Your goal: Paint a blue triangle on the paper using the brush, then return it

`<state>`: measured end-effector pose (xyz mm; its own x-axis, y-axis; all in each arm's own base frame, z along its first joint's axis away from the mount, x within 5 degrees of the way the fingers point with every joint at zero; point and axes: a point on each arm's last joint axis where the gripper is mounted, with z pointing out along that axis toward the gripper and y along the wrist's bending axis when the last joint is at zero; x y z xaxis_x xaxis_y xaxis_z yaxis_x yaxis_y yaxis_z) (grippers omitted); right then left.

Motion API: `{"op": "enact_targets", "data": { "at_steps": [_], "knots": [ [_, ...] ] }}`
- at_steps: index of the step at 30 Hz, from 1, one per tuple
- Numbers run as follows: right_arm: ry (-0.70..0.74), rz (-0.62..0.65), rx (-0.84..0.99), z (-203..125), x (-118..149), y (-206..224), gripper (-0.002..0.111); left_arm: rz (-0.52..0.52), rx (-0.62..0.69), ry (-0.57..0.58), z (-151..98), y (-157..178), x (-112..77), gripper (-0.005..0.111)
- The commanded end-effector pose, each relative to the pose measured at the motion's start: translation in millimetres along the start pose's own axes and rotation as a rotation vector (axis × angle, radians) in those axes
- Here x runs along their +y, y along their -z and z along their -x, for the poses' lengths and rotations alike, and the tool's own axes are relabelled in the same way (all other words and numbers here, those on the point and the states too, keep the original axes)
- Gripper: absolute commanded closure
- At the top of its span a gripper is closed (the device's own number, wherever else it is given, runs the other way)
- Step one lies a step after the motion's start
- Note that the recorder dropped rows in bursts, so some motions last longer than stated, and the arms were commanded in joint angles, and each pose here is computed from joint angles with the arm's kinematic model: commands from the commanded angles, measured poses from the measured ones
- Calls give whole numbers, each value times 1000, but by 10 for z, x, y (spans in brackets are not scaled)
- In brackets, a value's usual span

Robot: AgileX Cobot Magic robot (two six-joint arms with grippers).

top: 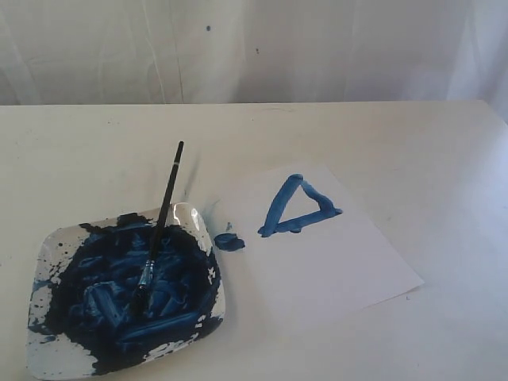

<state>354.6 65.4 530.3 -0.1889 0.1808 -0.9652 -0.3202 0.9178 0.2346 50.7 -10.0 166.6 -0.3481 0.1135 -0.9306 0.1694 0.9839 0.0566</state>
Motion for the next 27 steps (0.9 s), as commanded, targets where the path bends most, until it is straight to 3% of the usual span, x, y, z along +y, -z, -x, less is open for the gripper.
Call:
{"op": "enact_targets", "data": {
  "at_steps": [1, 19, 27],
  "knots": [
    [-1, -4, -9, 14, -4, 19, 108, -8, 0, -1, -10, -2, -6, 107],
    [-5, -7, -21, 49, 12, 76, 108, -8, 0, -1, -10, -2, -6, 107],
    [397, -292, 64, 157, -143, 458, 108, -8, 0, -1, -10, -2, -6, 107]
  ]
}}
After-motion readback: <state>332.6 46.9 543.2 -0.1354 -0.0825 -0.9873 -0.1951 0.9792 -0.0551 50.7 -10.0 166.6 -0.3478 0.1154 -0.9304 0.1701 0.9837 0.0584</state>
